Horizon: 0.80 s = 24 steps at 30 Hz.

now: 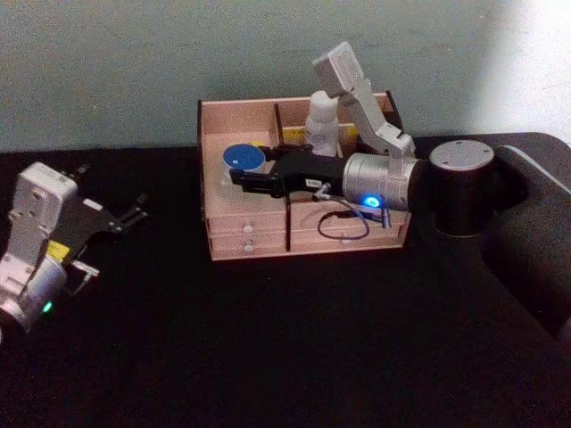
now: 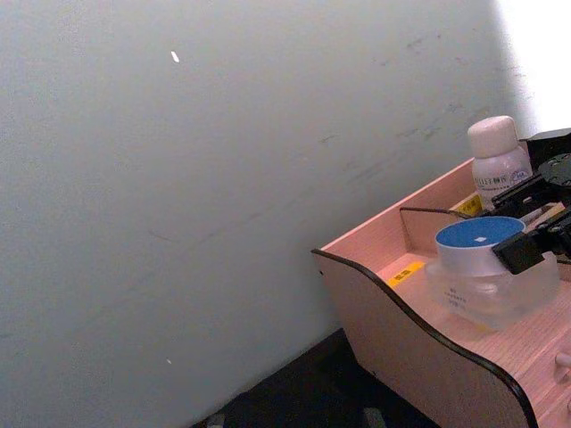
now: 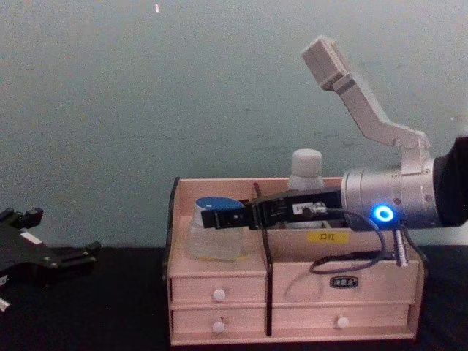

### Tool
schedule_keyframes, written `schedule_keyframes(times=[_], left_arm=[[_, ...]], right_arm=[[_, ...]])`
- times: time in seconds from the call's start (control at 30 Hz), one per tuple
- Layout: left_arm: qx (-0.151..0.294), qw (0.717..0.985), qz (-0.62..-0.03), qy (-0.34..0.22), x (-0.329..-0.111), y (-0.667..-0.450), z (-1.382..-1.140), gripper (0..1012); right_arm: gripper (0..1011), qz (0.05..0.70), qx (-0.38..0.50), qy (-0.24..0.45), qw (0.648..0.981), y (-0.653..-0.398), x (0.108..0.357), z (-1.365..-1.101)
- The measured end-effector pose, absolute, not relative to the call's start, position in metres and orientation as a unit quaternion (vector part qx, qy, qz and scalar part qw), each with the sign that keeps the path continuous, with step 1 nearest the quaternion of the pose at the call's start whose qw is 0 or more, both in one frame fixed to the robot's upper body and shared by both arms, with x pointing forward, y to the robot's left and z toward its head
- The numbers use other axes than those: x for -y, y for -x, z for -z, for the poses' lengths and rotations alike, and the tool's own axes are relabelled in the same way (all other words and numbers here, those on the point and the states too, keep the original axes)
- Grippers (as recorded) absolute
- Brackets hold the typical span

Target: Pick up the facial cleanser and watermelon frost from the table and place them into the tiered storage box.

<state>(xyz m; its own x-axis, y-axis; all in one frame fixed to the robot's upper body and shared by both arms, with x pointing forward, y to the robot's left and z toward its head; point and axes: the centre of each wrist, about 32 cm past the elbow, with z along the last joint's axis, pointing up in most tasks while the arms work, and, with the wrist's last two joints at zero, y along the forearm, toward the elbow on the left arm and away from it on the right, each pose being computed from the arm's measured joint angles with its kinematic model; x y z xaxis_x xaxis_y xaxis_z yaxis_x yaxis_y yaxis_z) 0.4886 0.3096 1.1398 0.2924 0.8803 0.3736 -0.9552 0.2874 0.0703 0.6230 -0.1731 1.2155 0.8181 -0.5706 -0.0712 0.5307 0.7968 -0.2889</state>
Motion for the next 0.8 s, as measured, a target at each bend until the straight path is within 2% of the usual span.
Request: schedule_keyframes(times=[0.8], left_arm=[[0.132, 0.791, -0.580, -0.141, -0.3097, -0.4886, -1.1398, 1001]], right_arm=[[711, 0.297, -0.094, 0.126, 0.942, -0.6272, 0.1734, -1.2115]])
